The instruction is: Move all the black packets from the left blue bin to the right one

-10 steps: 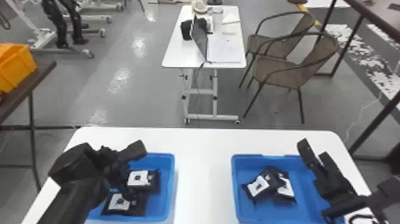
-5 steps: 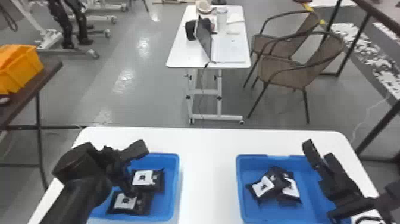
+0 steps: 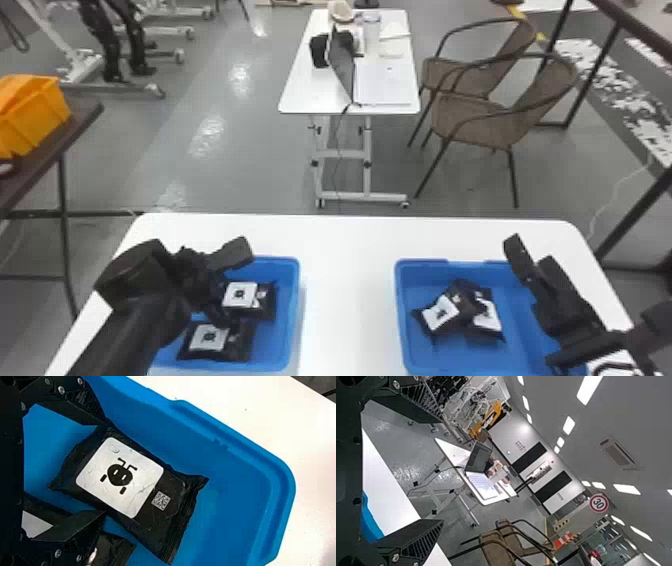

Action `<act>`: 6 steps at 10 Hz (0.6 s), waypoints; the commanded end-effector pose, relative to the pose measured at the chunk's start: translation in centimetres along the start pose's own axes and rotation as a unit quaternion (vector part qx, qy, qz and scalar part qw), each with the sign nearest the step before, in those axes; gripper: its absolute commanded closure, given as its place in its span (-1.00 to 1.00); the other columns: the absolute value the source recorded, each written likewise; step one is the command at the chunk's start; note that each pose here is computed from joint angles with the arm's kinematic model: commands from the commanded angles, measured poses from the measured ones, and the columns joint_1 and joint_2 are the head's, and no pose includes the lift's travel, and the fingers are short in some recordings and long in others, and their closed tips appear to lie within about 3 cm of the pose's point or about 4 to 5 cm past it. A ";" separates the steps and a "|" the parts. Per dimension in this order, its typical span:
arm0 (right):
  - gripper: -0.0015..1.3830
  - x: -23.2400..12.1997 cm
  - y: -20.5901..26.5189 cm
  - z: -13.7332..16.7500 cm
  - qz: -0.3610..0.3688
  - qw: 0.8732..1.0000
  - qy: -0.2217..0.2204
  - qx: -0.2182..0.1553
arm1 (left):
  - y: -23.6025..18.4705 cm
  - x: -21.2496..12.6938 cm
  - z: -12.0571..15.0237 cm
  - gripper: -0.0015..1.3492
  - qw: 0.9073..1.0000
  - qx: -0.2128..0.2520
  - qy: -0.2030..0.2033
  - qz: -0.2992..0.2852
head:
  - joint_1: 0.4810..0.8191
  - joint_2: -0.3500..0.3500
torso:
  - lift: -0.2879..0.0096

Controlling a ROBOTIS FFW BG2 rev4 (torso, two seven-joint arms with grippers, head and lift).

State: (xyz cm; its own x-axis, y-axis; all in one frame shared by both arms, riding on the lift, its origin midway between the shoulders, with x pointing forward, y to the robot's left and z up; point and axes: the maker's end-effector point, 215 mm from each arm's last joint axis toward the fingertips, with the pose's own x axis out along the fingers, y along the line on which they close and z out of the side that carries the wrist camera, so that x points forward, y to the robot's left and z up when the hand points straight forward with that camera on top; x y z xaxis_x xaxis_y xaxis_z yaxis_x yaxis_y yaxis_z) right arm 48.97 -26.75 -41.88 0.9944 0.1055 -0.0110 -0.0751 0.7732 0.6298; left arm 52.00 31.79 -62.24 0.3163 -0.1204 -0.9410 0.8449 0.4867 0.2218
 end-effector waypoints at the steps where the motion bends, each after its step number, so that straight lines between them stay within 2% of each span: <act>1: -0.81 0.0 0.0 -0.2 0.001 1.000 0.002 0.003 | 0.0 0.0 -0.7 -0.69 1.000 -0.008 0.008 0.000 | 0.27 0.16 | 0.94; 2: -0.80 0.0 0.1 -0.3 0.003 1.000 0.003 0.004 | 0.1 0.0 -1.3 -0.60 1.000 -0.018 0.016 0.000 | 0.27 0.16 | 0.94; 3: -0.75 0.1 0.1 -0.4 0.004 1.000 0.005 0.006 | -0.1 0.0 -1.6 -0.29 1.000 -0.026 0.017 -0.005 | 0.27 0.18 | 0.94; 4: -0.51 0.1 0.1 -0.5 0.006 1.000 0.006 0.006 | -0.1 0.0 -1.5 0.00 0.999 -0.031 0.013 -0.008 | 0.27 0.20 | 0.94; 5: -0.21 0.1 0.2 -0.6 0.006 1.000 0.007 0.006 | -0.2 0.0 -1.3 0.01 0.999 -0.035 0.009 -0.010 | 0.27 0.21 | 0.94; 6: -0.14 0.3 0.3 -0.7 0.009 1.000 0.009 0.008 | -0.2 -0.1 -0.9 0.02 0.999 -0.039 0.002 -0.015 | 0.27 0.21 | 0.94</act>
State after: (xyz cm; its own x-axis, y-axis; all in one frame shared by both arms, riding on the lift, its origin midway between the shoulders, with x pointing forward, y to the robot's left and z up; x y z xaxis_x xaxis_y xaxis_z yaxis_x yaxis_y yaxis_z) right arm 49.09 -26.17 -42.19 0.9916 0.1287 -0.0120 -0.0913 0.7630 0.6400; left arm 51.28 32.66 -62.47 0.2869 -0.1262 -0.9496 0.8200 0.5449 0.1753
